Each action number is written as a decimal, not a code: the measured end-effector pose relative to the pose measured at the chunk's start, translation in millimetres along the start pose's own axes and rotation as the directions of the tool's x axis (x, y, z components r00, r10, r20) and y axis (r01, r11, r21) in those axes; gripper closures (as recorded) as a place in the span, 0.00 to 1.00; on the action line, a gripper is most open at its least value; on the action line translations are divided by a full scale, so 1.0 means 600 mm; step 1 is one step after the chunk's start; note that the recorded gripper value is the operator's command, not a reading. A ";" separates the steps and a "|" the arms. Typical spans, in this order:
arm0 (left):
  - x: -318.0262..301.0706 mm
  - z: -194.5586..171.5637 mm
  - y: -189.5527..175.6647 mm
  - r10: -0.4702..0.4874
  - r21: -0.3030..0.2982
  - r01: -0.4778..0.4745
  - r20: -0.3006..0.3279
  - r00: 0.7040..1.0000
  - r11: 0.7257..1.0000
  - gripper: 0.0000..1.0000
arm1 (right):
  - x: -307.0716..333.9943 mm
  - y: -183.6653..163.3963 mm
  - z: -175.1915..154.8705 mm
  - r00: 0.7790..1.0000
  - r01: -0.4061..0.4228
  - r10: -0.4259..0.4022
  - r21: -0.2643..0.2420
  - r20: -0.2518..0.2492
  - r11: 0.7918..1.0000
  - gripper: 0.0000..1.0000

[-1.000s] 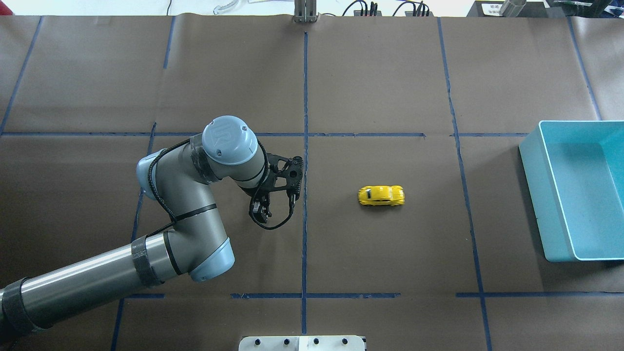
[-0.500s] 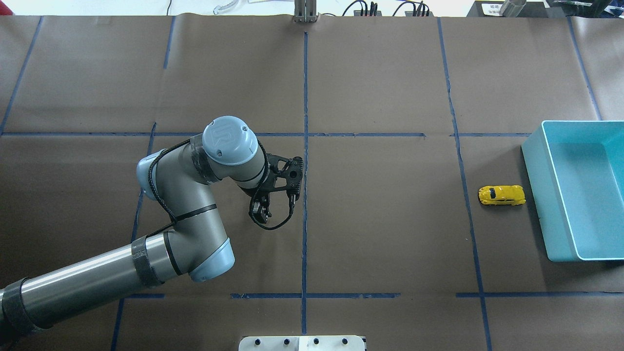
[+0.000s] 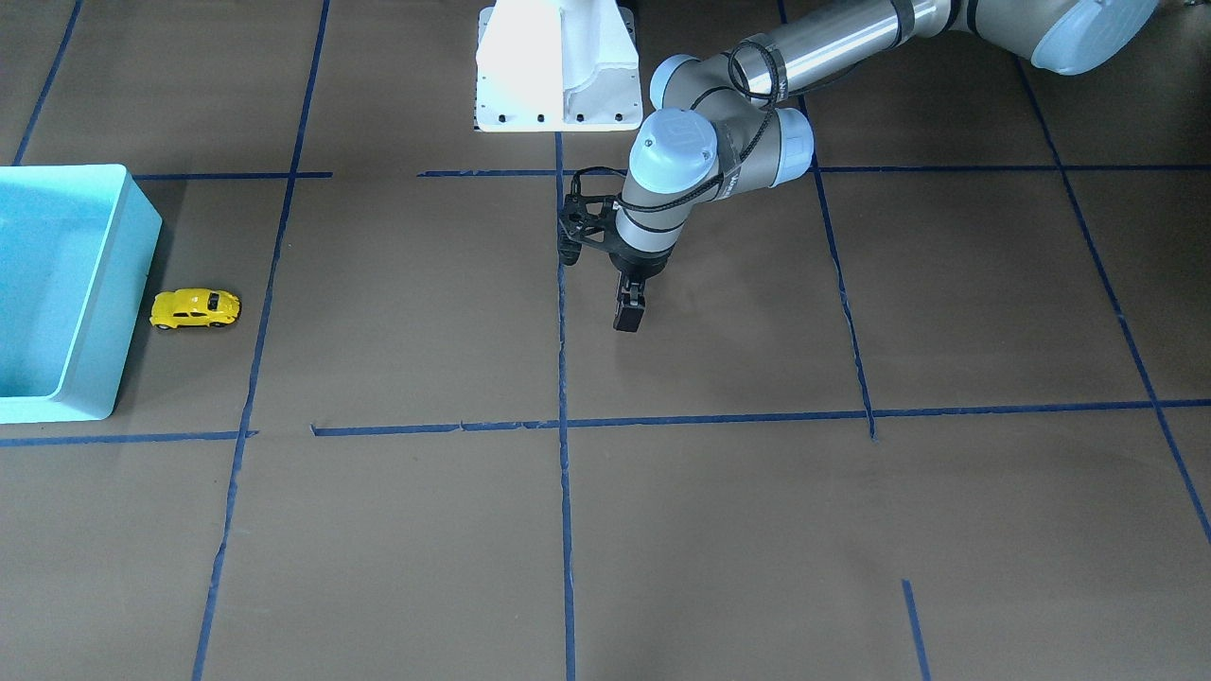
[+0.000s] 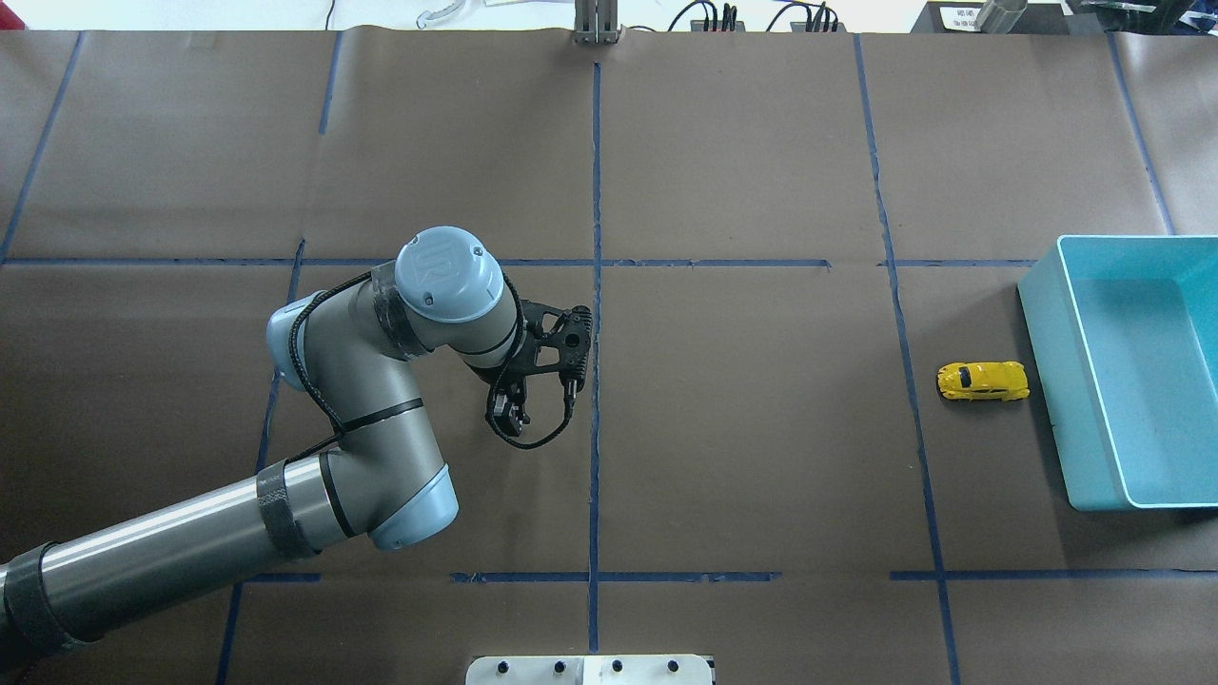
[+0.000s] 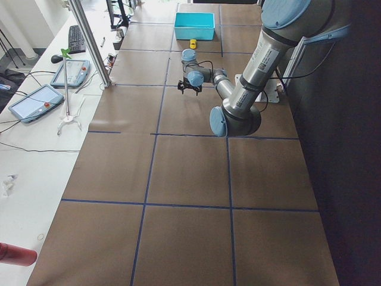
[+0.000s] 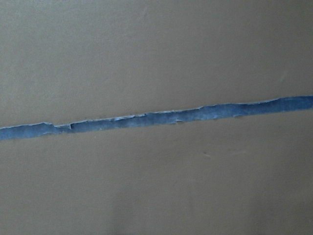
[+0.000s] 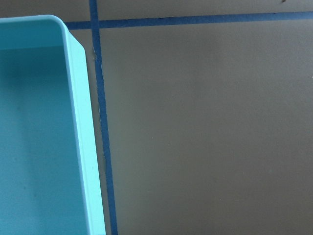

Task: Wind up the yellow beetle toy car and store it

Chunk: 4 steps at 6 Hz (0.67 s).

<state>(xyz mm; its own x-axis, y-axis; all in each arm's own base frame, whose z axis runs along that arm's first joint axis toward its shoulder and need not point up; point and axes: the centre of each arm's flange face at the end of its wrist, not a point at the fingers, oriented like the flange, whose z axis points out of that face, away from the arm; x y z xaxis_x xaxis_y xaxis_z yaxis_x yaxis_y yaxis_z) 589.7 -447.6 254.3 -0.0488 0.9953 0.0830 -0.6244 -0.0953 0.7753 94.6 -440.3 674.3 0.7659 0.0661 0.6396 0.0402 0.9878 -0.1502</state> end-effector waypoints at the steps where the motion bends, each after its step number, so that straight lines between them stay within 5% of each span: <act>1: -0.018 -0.018 0.011 -0.036 -0.043 0.036 -0.001 0.999 0.998 0.00 | 0.000 0.000 0.000 1.000 0.000 0.000 0.000 0.000 1.000 0.00; 4: -0.114 -0.101 0.064 -0.184 -0.154 0.194 0.077 0.980 0.969 0.00 | -0.012 -0.002 -0.015 1.000 0.017 -0.017 0.018 -0.002 1.000 0.00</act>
<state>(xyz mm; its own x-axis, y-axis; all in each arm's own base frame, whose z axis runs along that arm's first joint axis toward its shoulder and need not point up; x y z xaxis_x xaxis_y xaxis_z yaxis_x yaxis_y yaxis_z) 521.7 -518.6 240.1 0.1269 0.9918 -0.0126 -0.7345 0.1025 0.6708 94.7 -442.9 663.0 0.7664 0.0487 0.6406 0.0417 0.9913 -0.1252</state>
